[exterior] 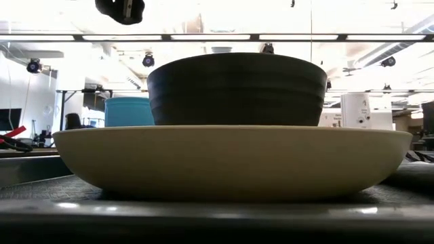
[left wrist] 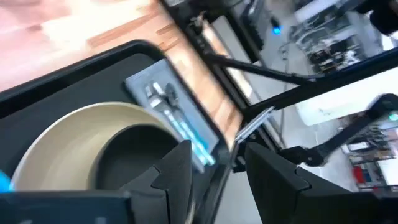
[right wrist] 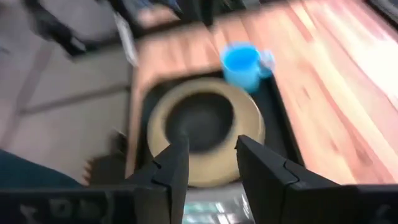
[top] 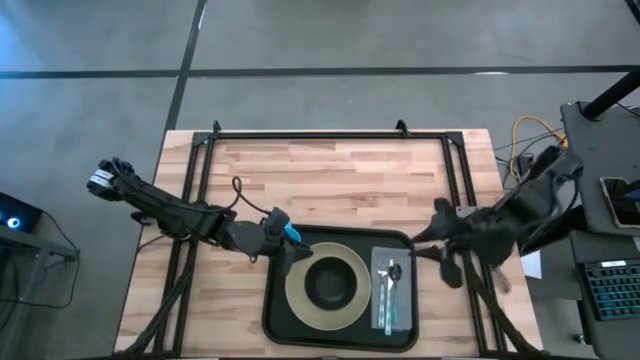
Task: Set up tray
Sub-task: Return to Home Position
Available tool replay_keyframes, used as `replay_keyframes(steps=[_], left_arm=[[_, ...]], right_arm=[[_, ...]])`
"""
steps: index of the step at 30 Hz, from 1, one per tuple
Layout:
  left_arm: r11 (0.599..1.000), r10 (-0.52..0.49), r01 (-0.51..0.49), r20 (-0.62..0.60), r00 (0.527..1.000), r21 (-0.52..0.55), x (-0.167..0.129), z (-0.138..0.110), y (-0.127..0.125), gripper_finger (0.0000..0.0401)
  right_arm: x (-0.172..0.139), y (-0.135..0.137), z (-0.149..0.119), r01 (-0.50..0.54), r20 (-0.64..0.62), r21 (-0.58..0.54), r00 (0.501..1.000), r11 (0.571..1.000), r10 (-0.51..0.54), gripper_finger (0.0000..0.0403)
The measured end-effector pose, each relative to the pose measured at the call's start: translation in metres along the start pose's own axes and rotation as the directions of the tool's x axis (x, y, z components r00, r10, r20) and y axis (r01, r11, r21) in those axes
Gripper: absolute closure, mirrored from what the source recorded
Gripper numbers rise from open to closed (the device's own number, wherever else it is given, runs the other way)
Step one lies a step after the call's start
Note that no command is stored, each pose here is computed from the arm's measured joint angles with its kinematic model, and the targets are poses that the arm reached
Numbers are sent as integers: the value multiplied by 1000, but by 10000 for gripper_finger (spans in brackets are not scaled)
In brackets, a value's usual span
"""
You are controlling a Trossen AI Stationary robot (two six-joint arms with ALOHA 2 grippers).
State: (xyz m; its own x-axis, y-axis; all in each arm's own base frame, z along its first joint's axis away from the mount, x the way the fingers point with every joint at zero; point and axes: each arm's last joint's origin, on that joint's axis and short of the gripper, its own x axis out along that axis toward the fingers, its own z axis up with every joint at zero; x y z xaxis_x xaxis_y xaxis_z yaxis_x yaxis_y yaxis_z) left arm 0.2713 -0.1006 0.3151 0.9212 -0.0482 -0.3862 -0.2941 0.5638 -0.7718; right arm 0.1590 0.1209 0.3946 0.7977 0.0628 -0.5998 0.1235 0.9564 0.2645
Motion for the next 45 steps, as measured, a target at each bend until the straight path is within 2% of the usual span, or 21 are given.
replay_keyframes(steps=[2,4,8,12,14,16,18,22,28,31,38,45], left_arm=[[999,-30,29,12,999,41,0,2,-3,270],[987,-80,79,-2,997,139,-2,3,-9,270],[935,-275,268,-5,961,233,-8,5,-28,270],[853,-459,420,62,886,311,-13,8,-41,270],[823,-502,449,78,861,347,-14,9,-43,270],[812,-510,449,79,857,372,-13,8,-42,270],[807,-509,441,81,857,393,-13,9,-42,270],[800,-500,416,96,861,433,-13,14,-40,270],[810,-462,361,124,878,463,-29,30,-29,270],[803,-451,339,127,884,491,-45,32,-19,270],[763,-504,341,176,845,549,-92,30,14,270],[698,-602,345,253,757,628,-117,18,54,270]], right_arm=[[-12,-2,7,-74,67,-6,995,997,74,280],[-20,-2,12,-145,123,-8,982,989,145,280],[-19,2,15,-254,219,-33,942,967,255,275],[6,8,8,-389,266,-25,885,921,381,271],[22,8,3,-459,295,-47,842,887,451,271],[38,4,1,-494,341,-80,803,866,489,272],[51,-6,1,-474,379,-90,797,876,470,275],[58,-36,9,-354,419,-70,838,933,349,280],[38,-81,21,-325,413,-86,849,942,330,281],[24,-98,19,-271,419,-56,867,961,269,277],[9,-120,4,-183,457,-39,871,982,180,270],[30,-137,-38,-236,497,60,850,970,176,278]])
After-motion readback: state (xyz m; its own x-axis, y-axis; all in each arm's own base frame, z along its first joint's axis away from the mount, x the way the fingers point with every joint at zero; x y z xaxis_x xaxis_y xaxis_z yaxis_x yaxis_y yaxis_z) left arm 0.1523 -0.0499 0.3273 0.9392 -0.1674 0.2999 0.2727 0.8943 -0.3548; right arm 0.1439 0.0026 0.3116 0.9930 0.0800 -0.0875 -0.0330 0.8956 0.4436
